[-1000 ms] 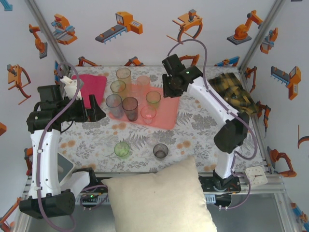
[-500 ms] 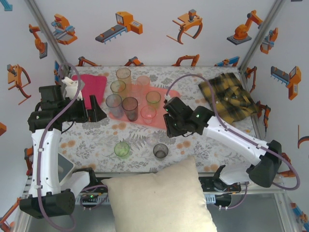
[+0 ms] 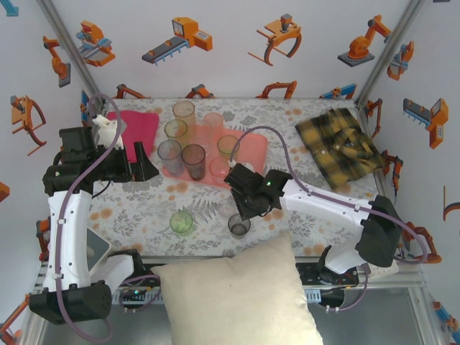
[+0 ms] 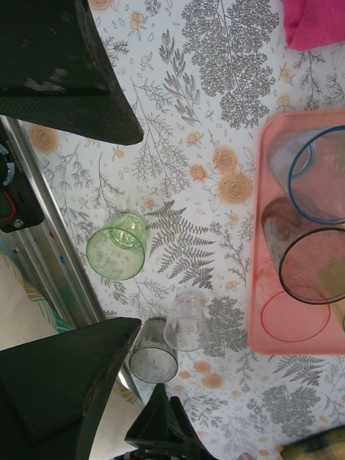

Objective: Place the glasses into the tray

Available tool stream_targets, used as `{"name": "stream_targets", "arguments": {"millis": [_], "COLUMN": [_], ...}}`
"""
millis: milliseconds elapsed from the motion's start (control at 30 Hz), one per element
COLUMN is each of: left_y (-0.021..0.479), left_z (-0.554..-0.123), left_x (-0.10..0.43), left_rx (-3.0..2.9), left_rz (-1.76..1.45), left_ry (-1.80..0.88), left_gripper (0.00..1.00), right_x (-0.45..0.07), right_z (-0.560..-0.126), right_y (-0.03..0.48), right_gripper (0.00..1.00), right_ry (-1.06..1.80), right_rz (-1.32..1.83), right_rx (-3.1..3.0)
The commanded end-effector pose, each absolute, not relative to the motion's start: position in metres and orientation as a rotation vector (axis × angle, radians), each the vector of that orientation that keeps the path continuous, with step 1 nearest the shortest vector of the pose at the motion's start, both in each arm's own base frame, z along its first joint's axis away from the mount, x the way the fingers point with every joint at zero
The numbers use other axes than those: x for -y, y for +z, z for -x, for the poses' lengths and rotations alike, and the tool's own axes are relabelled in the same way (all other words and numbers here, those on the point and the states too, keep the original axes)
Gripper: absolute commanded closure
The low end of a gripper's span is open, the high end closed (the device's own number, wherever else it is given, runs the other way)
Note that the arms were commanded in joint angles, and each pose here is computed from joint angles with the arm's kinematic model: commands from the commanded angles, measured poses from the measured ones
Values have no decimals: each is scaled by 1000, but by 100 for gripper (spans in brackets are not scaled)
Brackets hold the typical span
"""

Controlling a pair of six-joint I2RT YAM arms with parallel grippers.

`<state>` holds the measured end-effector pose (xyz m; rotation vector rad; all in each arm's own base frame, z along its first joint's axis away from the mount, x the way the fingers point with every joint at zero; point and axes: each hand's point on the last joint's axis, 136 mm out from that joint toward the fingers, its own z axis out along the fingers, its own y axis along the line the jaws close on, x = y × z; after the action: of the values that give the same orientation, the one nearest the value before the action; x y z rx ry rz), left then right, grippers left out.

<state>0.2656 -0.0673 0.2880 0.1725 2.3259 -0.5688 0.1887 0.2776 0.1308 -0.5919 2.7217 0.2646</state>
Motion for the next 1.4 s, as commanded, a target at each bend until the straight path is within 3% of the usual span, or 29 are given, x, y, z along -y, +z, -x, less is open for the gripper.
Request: {"name": "stream_targets", "arguments": {"millis": [0,467,767,1000,1367], "left_y": [290,291,291,291,294], "left_z": [-264,-263,-262,-262,-261], "left_x": [66,67,66,66,67], "left_rx": [-2315,-2308,-2306,-2302,-2293], "left_rz": [-162,-161,-161,-160,-162], "left_ry": [-570,-573,-571,-574,-574], "left_gripper": [3,3,3,3,3], "right_x": [-272,-278,-263,-257,-227], "right_z": [-190,-187,-190,-187,-196], "right_y": [117,83,79,96,157], "right_gripper": [62,65,87,96,98], "right_ry": [206,268,146,172,170], "right_rz": [549,486,456,443,363], "right_rx": [-2738,-2763,-2774,-2759,-2678]}}
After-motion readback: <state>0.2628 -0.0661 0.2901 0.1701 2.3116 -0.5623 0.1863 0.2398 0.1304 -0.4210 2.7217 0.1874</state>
